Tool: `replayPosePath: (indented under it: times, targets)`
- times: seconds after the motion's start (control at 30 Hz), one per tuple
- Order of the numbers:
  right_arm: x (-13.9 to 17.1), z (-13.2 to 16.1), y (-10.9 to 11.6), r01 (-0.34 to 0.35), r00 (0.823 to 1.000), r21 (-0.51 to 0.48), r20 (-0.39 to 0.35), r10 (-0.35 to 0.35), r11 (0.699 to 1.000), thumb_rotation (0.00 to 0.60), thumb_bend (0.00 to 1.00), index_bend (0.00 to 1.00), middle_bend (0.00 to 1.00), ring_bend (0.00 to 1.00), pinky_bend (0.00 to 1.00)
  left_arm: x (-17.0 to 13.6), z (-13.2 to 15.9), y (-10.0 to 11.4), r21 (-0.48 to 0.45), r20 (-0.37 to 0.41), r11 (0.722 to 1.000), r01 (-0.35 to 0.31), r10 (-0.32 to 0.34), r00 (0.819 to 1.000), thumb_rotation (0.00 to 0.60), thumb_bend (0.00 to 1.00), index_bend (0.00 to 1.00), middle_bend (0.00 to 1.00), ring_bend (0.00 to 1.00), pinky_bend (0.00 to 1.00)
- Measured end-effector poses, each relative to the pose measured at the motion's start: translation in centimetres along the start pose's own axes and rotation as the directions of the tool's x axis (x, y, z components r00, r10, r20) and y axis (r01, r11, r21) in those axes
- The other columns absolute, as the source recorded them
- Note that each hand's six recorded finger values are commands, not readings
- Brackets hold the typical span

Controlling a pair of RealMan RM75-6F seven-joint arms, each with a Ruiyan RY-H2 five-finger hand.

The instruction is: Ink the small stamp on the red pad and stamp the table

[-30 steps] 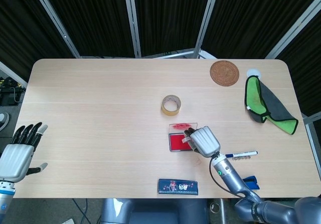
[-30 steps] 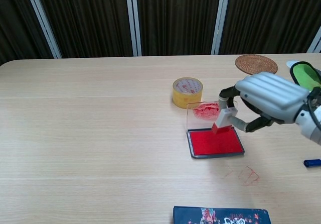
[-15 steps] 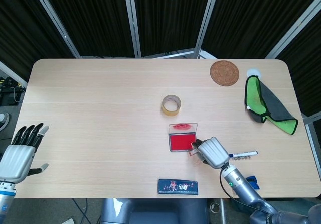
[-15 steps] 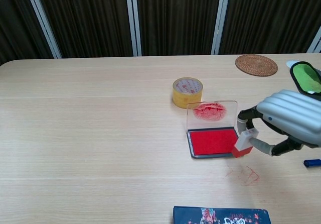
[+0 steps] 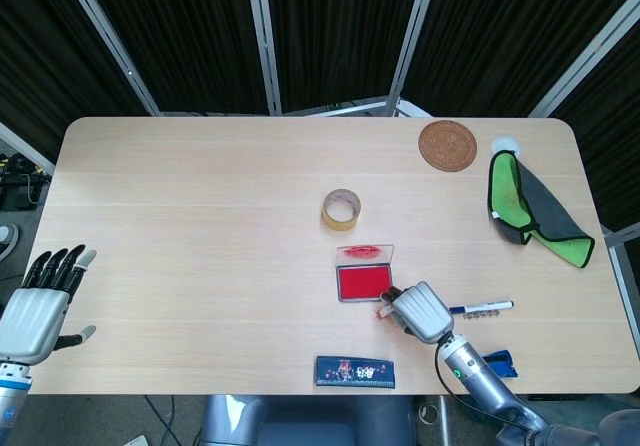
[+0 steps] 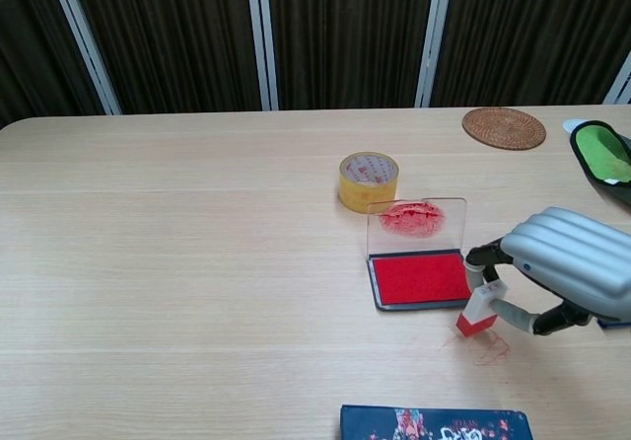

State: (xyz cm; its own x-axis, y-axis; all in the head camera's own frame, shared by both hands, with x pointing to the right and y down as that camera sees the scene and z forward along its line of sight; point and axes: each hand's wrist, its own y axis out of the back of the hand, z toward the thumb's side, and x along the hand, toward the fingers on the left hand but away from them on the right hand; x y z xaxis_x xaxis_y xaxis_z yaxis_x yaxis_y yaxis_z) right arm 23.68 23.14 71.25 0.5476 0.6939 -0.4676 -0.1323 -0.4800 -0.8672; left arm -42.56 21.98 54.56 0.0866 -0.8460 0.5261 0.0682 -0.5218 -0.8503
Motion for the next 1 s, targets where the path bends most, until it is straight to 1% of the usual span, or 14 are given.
replayPosePath:
  times: [0.17,0.27,0.33,0.5,0.6,0.7,0.87,1.0]
  targets:
    - [0.17,-0.12,-0.28,-0.004,1.000,0.035,-0.001,0.004,0.999,0.600,0.54,0.55,0.55,0.78,0.98,-0.03,0.06,0.00,-0.001,0.001,1.000,0.000,0.000,1.000,0.600,0.00,0.00,0.00,0.00,0.00]
    - [0.31,-0.14,-0.50,-0.015,1.000,0.035,0.002,0.015,0.999,0.600,0.52,0.53,0.54,0.78,0.98,-0.07,0.14,-0.04,0.000,0.003,1.000,0.001,-0.001,1.000,0.600,0.00,0.00,0.00,0.00,0.00]
    - [0.40,-0.16,-0.60,-0.022,1.000,0.031,0.006,0.022,0.999,0.600,0.48,0.51,0.53,0.78,0.98,-0.09,0.17,-0.01,0.002,0.003,1.000,-0.002,0.002,1.000,0.600,0.00,0.00,0.00,0.00,0.00]
    - [0.51,-0.31,-0.71,-0.036,0.999,0.017,0.014,0.036,0.999,0.600,0.31,0.44,0.48,0.78,0.98,-0.16,0.23,-0.06,0.002,0.004,1.000,-0.002,0.002,1.000,0.600,0.00,0.00,0.00,0.00,0.00]
    - [0.61,-0.37,-0.79,-0.045,0.999,0.014,0.016,0.045,0.999,0.600,0.25,0.42,0.46,0.78,0.98,-0.16,0.25,-0.11,0.004,0.005,1.000,0.000,0.000,1.000,0.600,0.00,0.00,0.00,0.00,0.00]
    - [0.70,-0.38,-0.89,-0.050,0.999,0.017,0.017,0.049,0.999,0.600,0.21,0.41,0.45,0.78,0.98,-0.16,0.27,-0.14,0.004,0.005,1.000,0.001,-0.001,1.000,0.600,0.00,0.00,0.00,0.00,0.00]
    - [0.87,-0.27,-0.80,-0.044,0.999,0.023,0.013,0.044,0.999,0.600,0.19,0.39,0.44,0.78,0.98,-0.18,0.28,-0.13,0.004,0.005,1.000,0.002,-0.002,1.000,0.600,0.00,0.00,0.00,0.00,0.00]
    - [0.99,-0.15,-0.58,-0.036,0.999,0.023,0.007,0.035,0.999,0.600,0.17,0.37,0.41,0.78,0.98,-0.20,0.29,-0.12,0.004,0.006,1.000,0.001,-0.001,1.000,0.600,0.00,0.00,0.00,0.00,0.00]
